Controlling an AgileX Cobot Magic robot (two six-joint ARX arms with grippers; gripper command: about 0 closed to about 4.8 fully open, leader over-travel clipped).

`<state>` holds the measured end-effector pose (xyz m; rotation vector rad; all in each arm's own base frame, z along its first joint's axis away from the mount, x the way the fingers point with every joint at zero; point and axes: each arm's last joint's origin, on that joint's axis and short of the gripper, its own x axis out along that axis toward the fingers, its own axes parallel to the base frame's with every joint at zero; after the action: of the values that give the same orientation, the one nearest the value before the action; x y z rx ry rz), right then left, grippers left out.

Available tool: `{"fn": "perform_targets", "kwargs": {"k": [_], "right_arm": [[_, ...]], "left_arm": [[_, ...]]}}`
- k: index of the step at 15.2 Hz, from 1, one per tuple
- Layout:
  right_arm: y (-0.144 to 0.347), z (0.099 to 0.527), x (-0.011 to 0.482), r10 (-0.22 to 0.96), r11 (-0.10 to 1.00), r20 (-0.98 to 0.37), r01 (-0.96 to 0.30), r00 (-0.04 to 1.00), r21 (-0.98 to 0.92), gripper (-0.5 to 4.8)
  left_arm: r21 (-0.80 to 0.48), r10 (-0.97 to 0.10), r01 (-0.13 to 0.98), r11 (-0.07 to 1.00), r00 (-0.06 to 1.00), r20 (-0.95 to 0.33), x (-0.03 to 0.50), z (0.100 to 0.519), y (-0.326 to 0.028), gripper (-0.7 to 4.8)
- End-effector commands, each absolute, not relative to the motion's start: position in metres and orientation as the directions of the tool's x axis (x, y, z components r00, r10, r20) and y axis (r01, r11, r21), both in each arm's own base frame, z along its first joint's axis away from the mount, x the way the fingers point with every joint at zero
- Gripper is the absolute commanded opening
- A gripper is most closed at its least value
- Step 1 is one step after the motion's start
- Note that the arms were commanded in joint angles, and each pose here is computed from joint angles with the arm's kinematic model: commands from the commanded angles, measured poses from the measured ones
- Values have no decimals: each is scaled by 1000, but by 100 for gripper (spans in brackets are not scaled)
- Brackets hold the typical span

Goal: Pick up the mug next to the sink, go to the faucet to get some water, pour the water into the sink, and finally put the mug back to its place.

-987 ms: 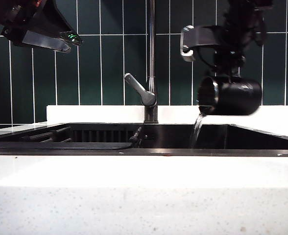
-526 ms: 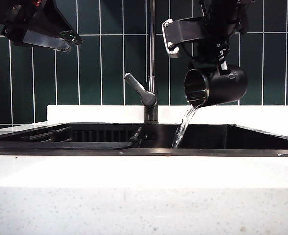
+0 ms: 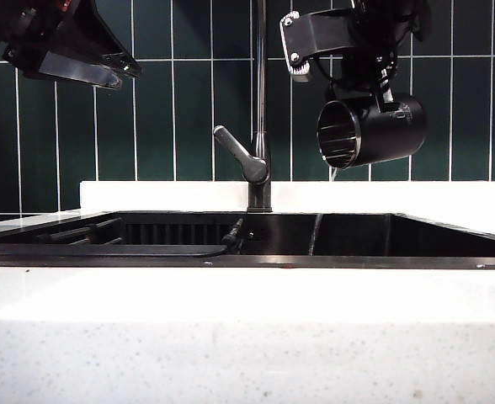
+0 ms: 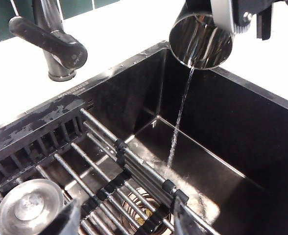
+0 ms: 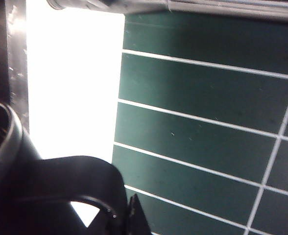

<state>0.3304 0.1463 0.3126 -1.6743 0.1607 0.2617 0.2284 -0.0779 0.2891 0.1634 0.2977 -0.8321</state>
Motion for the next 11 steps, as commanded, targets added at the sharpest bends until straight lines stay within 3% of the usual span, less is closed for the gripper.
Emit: {"fn": "perform_targets", "kwargs": {"k": [1,6,8,11], "right_arm": [[146,320,329,48,-57,-227,-224,973,-973,8],[144,327,331,-11,122,-166,-163,986,-979,7],[141,328,331,-92,210,-152,-130,984,-969,0],[116,339,336,-256,473,-80,52,963,-879,-1]], "left_arm": [[28,-706,749,662,636,-313,228,291,-78,237],[24,-706,748,663,636,-313,228,291,-78,237],[-4,-706,742,670,635,-313,228,291,-78,237],[-15,-706,740,673,635,-314,228,291,-78,237]]}}
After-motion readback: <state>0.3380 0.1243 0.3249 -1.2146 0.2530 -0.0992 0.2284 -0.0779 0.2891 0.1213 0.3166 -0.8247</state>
